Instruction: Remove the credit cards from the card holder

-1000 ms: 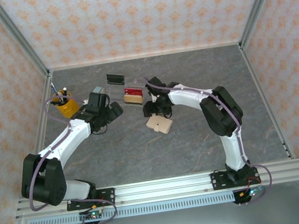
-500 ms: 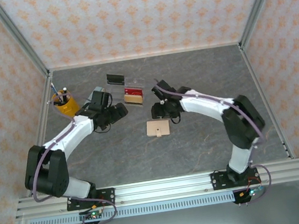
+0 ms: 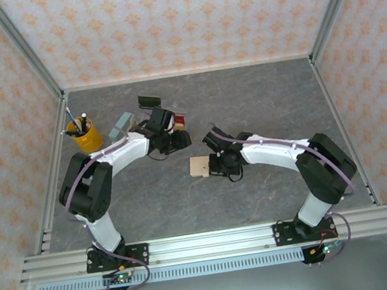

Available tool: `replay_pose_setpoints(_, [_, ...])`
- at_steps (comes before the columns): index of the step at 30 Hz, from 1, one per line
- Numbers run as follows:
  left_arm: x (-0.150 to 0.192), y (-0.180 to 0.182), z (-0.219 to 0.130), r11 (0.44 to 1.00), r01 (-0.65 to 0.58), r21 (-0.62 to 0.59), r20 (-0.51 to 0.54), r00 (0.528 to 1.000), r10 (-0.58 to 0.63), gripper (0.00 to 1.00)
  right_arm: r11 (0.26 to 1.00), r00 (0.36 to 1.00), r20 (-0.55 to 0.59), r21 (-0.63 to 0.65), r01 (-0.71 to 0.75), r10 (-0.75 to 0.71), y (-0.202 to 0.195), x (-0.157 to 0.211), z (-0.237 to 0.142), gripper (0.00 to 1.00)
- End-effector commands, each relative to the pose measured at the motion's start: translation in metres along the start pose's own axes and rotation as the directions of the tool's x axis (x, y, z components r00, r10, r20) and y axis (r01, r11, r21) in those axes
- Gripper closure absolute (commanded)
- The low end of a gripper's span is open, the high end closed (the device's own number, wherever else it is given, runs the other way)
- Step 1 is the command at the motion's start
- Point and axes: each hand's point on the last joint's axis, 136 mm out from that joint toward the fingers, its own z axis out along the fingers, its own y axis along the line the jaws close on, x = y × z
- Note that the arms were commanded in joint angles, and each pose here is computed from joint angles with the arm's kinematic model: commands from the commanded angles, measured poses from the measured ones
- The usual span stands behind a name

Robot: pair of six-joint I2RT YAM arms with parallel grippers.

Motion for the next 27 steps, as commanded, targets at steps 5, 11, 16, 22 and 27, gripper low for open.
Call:
replay_pose_setpoints(5, [0.006, -0.019, 0.023, 0.996, -0.076, -0.035, -0.023, 0.997, 0.076, 0.56, 0.998, 1.000, -0.007, 0.058, -0.029, 0.029, -0.011, 0.000, 0.019, 0.93])
replay_pose_setpoints(11, [0.019, -0.007, 0.040, 0.995, -0.062, -0.083, -0.068, 0.996, 0.057, 0.62, 0.985, 1.000, 0.008, 0.172, 0.022, -0.024, -0.027, -0.011, 0.019, 0.95])
replay_pose_setpoints(16, [0.030, -0.001, 0.040, 0.995, -0.059, -0.084, -0.091, 0.995, 0.051, 0.63, 0.978, 0.998, 0.036, 0.203, 0.037, -0.045, -0.035, -0.029, 0.014, 0.94])
replay_pose_setpoints(22, [0.050, -0.004, 0.037, 0.998, -0.051, -0.029, -0.141, 0.989, 0.047, 0.62, 0.967, 0.993, 0.021, 0.234, 0.105, -0.113, -0.039, -0.053, 0.013, 0.91])
replay_pose_setpoints(27, [0.061, -0.008, 0.024, 0.999, -0.027, 0.020, -0.144, 0.989, 0.029, 0.62, 0.979, 0.991, 0.035, 0.166, 0.120, -0.127, -0.021, -0.067, 0.015, 0.88])
